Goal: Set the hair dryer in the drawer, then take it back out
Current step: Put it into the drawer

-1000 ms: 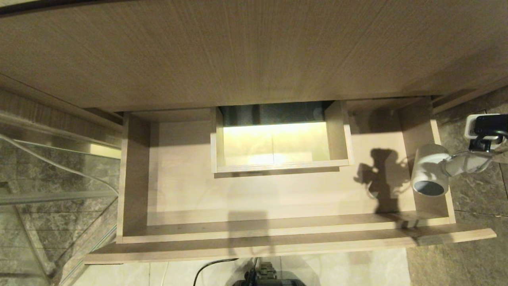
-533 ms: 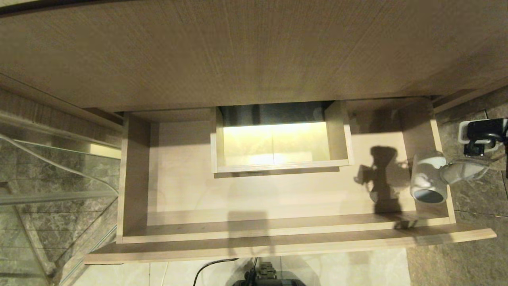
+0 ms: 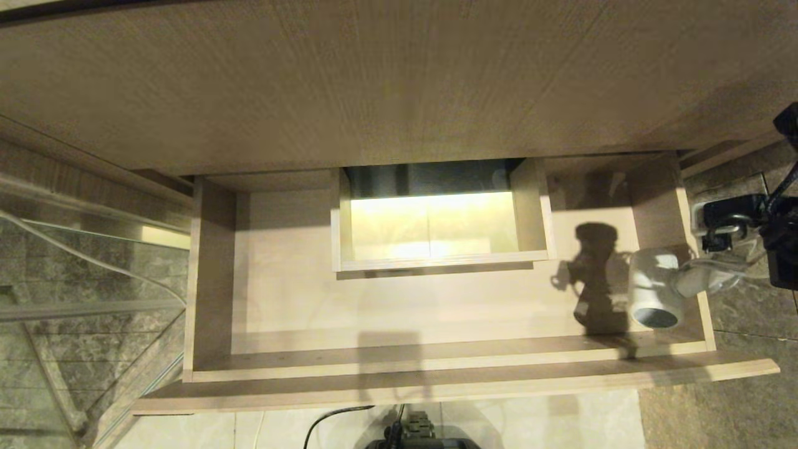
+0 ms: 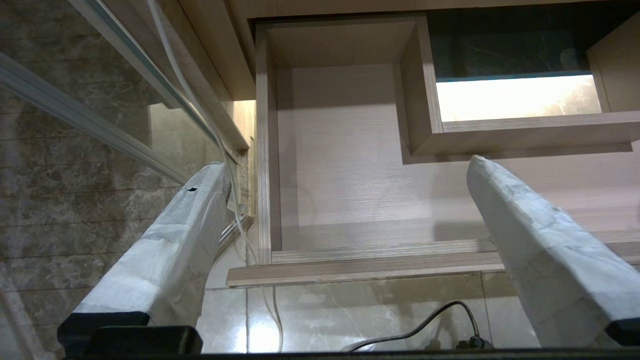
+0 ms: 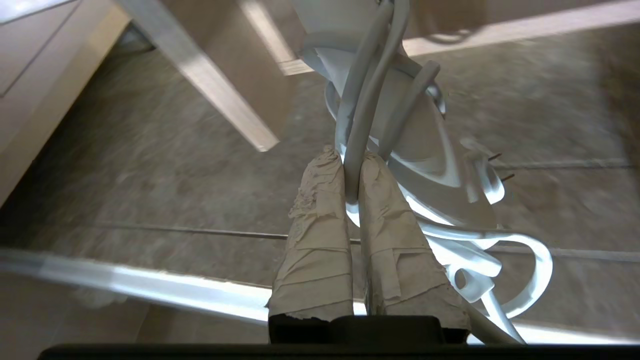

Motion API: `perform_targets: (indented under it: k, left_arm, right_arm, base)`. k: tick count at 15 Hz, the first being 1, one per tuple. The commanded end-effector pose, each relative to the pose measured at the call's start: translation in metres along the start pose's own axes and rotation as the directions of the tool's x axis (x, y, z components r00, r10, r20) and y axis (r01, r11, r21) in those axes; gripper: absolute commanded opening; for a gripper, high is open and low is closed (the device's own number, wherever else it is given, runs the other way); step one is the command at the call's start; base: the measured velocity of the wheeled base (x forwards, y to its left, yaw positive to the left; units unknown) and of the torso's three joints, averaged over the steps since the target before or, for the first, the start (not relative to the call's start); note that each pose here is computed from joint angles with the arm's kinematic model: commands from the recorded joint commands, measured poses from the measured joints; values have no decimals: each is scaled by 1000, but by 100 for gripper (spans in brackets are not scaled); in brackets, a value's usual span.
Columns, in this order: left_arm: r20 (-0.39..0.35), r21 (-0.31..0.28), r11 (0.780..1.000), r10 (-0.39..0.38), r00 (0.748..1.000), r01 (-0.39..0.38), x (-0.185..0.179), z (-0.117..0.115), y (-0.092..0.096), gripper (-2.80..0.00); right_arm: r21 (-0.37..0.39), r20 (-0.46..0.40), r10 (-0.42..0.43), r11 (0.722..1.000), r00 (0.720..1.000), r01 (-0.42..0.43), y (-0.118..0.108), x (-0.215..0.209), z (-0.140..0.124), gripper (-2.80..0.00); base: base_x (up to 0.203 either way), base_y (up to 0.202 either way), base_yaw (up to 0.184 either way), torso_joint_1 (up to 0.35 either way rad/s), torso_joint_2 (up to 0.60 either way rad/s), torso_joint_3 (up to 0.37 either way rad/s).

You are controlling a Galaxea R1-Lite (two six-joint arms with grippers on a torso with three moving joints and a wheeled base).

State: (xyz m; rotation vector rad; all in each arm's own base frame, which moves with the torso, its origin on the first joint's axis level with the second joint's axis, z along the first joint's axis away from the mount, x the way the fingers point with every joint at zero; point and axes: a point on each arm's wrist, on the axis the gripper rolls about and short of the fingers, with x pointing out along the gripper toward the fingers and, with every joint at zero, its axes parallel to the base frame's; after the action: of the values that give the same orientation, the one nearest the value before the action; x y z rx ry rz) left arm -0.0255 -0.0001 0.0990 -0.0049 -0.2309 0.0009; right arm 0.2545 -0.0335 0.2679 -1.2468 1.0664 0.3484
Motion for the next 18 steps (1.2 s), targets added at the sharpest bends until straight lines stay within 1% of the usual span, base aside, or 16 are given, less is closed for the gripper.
perform_targets:
  k: [1,4,8,9,13,16,17,18]
  left_arm:
    - [-38,-1,1000,0,999,0,1,-11,0,0]
    - [-38,-1,1000,0,999,0,1,-11,0,0]
    - [-38,-1,1000,0,999,0,1,-11,0,0]
    - [-38,-2,1000,0,999,0,1,-11,0,0]
    - [-38,-1,1000,0,999,0,1,-11,0,0]
    - [-36,-1,1000,0,999,0,1,-11,0,0]
    - [-38,-1,1000,0,999,0,1,-11,0,0]
    - [-38,-1,1000,0,999,0,1,-11,0,0]
  right_arm:
    - [-23,-14,51,998,999,-51,-5,16,7,-280]
    - [-42,-28,110,993,994,-111,-4,27,12,-280]
    - [-73,-28,154,985,988,-155,-1,38,22,-280]
    - [-84,-26,162,983,987,-163,-1,40,27,-280]
    - [-89,-34,223,970,974,-225,-2,48,45,-280]
    - [-92,-35,228,969,973,-230,-10,59,53,-280]
    - [-91,-34,228,969,973,-230,-12,62,55,0]
    - [-91,-33,227,969,973,-229,-14,65,57,0]
  base:
    - [0,0,0,0,0,0]
    - [0,0,0,0,0,0]
    - [0,0,0,0,0,0]
    - [0,0,0,0,0,0]
    - [0,0,0,0,0,0]
    - [0,0,0,0,0,0]
    - [0,0,0,0,0,0]
    - [0,0,0,0,0,0]
